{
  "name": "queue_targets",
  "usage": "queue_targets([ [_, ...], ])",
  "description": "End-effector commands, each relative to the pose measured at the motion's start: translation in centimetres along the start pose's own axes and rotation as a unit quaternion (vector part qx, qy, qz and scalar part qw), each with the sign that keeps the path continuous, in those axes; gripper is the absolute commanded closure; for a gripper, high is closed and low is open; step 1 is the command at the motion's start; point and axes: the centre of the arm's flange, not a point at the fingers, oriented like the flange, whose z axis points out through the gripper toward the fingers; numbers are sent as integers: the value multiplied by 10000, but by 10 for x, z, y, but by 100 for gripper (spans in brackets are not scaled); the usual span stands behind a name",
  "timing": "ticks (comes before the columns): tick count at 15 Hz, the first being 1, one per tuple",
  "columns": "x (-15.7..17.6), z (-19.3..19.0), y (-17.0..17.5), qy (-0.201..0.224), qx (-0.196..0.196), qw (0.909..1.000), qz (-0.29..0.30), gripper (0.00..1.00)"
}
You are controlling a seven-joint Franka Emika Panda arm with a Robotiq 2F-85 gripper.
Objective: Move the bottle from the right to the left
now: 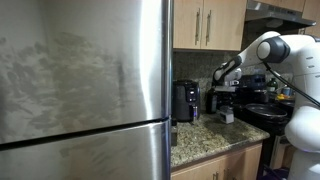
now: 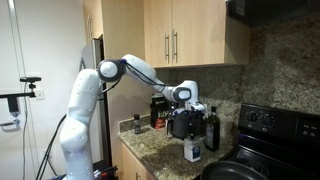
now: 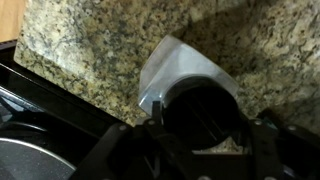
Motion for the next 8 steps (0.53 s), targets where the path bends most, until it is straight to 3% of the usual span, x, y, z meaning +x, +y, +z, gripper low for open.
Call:
queue_targets([
  [1,-70,-7,49,19,413,9952,-891,63],
  [5,-99,-24,86,53,1147,9828,-1447,63],
  [6,-70,-7,41,14,662,9901,-1233,38],
  [8,-85,-14,61,23,906,9869,-1338,38],
])
